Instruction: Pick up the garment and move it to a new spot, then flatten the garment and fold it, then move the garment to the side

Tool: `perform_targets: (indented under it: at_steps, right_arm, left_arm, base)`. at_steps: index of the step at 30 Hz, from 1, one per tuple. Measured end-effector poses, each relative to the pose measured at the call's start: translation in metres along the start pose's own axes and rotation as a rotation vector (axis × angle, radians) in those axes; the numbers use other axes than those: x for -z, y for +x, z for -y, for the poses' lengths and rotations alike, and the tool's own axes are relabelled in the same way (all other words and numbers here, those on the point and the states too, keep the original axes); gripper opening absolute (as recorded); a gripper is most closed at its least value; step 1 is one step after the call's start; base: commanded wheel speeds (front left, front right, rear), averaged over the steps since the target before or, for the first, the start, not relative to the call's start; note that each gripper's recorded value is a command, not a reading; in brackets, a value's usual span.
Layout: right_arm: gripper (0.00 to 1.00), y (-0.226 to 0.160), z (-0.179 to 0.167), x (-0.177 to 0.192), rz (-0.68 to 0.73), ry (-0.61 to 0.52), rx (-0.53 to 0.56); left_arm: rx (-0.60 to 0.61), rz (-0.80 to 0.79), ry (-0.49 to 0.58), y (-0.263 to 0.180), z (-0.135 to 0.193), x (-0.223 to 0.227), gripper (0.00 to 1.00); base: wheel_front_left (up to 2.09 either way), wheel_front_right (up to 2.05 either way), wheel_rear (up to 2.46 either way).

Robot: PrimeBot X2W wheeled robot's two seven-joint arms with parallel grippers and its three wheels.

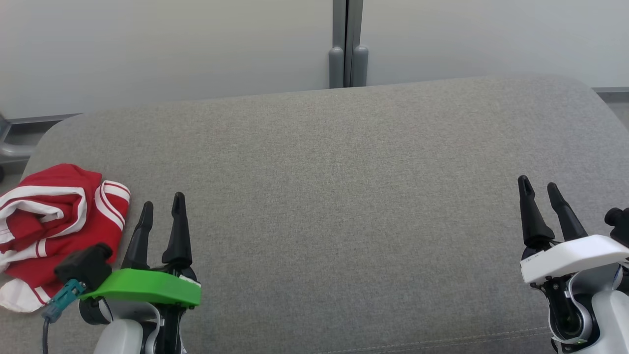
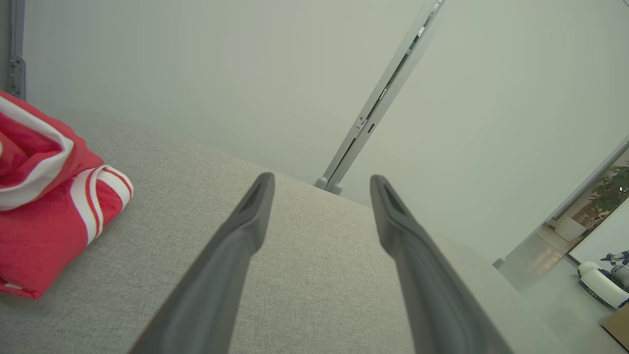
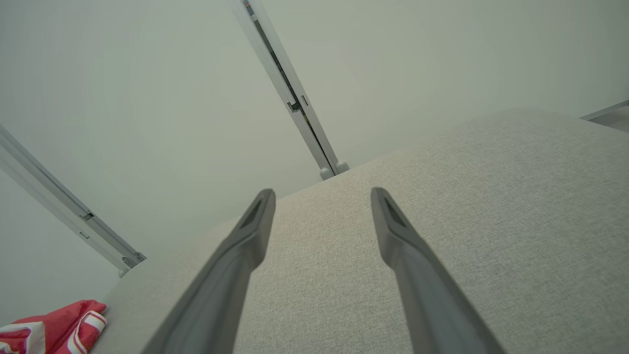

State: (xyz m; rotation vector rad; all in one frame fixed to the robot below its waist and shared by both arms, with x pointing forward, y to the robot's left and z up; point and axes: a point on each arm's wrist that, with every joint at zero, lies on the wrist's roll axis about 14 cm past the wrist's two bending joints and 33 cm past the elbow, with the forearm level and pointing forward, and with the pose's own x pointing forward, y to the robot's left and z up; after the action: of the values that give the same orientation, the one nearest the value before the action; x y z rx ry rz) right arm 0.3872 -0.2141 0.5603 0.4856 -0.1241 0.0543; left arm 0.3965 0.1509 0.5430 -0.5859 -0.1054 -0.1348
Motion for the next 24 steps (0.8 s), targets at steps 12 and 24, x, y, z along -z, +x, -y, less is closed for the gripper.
perform_targets:
  at_steps: [12,24]
  right_arm:
    - [1.00,-0.002,-0.006,0.006,-0.008,-0.169,-0.034]
    - [1.00,-0.004,-0.006,0.025,-0.043,-0.280,-0.048]
  left_arm:
    - [-0.011,-0.039,0.144,0.001,-0.005,0.011,1.00]
    - [-0.034,-0.064,0.285,0.000,-0.014,0.019,1.00]
  base:
    - [0.00,0.00,0.00]
    - [0.00,0.00,0.00]
